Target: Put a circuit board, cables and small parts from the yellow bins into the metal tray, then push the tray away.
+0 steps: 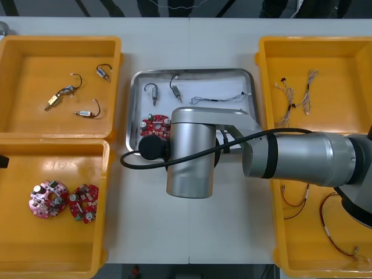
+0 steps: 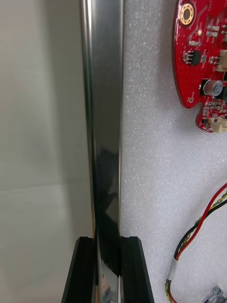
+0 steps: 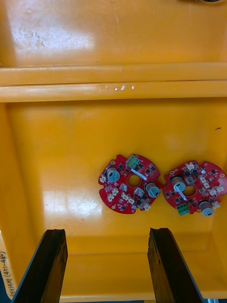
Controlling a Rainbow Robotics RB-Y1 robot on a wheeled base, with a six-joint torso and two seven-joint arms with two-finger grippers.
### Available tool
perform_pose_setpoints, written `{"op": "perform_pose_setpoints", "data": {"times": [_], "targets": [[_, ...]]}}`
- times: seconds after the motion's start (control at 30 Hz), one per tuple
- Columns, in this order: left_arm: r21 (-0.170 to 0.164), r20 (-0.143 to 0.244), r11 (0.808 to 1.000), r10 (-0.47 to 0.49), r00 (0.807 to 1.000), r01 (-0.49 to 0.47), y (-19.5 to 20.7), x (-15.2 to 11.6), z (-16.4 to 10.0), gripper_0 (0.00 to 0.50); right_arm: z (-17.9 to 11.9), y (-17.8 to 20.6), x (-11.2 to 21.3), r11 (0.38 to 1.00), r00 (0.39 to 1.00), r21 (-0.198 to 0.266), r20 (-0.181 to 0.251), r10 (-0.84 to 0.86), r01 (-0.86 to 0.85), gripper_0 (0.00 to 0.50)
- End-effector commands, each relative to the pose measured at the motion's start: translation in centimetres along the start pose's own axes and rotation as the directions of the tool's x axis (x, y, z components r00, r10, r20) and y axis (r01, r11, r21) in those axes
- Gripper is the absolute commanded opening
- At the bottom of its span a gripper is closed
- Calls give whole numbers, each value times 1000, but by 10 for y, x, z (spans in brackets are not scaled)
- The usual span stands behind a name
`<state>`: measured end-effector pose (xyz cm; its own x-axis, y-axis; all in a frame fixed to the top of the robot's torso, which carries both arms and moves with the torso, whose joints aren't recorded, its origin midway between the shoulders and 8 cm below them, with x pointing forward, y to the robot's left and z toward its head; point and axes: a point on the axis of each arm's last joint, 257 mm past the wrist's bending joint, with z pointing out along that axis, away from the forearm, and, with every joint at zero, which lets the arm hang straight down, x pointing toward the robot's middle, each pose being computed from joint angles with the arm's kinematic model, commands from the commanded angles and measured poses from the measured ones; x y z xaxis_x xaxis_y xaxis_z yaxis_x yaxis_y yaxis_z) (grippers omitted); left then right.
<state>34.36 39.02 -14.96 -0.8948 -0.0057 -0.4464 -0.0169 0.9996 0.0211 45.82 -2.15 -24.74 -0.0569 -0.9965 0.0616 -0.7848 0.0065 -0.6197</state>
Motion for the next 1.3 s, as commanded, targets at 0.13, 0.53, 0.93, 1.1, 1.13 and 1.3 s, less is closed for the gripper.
{"op": "perform_pose_setpoints", "data": {"times": [0.13,0.53,0.93,1.1,1.13,1.3], "targets": [[-51,22,997,61,998,-60,11,-5,-10,500,-15,-43,-29,998,999,68,41,-22,19,34],[-51,22,997,61,998,-60,11,-5,-10,500,-10,-65,-51,995,994,102,107,-25,14,25],[-51,22,997,61,998,-60,11,-5,-10,500,0,-102,-46,988,995,157,97,-27,12,24],[-51,22,997,61,998,-60,11,-5,-10,500,2,-114,-47,984,994,176,99,-34,16,25],[-51,22,997,61,998,-60,11,-5,-10,500,4,-117,-46,983,994,180,99,-35,17,25],[-51,22,997,61,998,-60,11,-5,-10,500,7,-131,-46,979,994,202,103,-41,19,24]]}}
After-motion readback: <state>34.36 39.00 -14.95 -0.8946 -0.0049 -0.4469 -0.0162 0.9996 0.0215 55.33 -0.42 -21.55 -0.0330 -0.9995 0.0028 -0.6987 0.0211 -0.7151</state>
